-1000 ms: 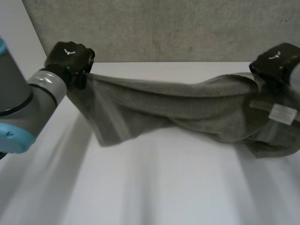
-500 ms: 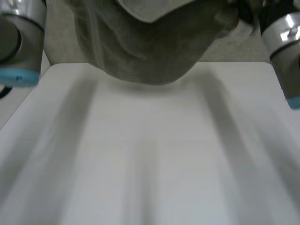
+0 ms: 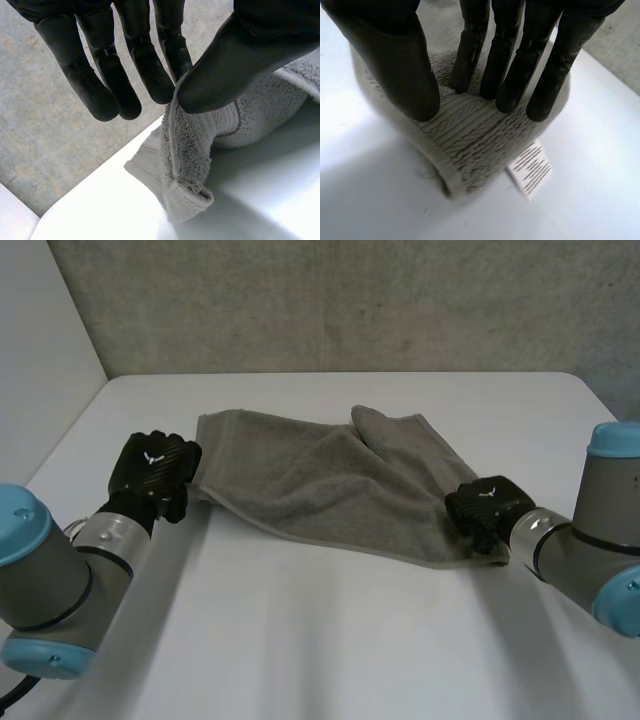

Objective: Fold the towel.

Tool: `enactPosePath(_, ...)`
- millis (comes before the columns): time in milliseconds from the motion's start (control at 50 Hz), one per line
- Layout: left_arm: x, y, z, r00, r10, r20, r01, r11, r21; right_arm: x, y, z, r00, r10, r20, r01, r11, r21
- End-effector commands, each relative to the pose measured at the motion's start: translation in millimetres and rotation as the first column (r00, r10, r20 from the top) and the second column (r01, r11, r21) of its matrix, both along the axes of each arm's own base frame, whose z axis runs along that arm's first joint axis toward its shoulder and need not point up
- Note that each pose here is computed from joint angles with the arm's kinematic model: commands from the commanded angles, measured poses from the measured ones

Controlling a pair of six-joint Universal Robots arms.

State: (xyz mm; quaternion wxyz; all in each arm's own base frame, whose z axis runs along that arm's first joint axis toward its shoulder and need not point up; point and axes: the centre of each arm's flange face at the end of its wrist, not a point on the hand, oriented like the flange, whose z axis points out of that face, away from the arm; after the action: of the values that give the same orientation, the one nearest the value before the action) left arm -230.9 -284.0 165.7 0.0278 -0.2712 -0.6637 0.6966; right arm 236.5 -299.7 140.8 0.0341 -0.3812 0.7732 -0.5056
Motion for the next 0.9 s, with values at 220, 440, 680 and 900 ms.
enactPosePath(220, 0, -2, 0, 1.0, 0.006, -0.007, -0.006, 1.0, -0.016, -10, 15, 9, 0.996, -0.079, 0.03, 0.081, 0.994, -0.071)
enactPosePath(440, 1, -1, -2, 1.0, 0.008, -0.005, -0.008, 1.0, -0.01, -19, 28, 3, 0.996, -0.083, 0.029, 0.086, 0.987, -0.136)
enactPosePath(680, 1, -1, -4, 1.0, 0.008, -0.005, -0.008, 1.0, -0.007, -28, 10, -19, 0.994, -0.111, -0.005, 0.109, 0.985, -0.136)
enactPosePath(900, 2, -2, -4, 1.0, 0.011, -0.004, -0.011, 1.0, -0.006, -30, -6, -21, 0.992, -0.125, -0.005, 0.122, 0.977, -0.175)
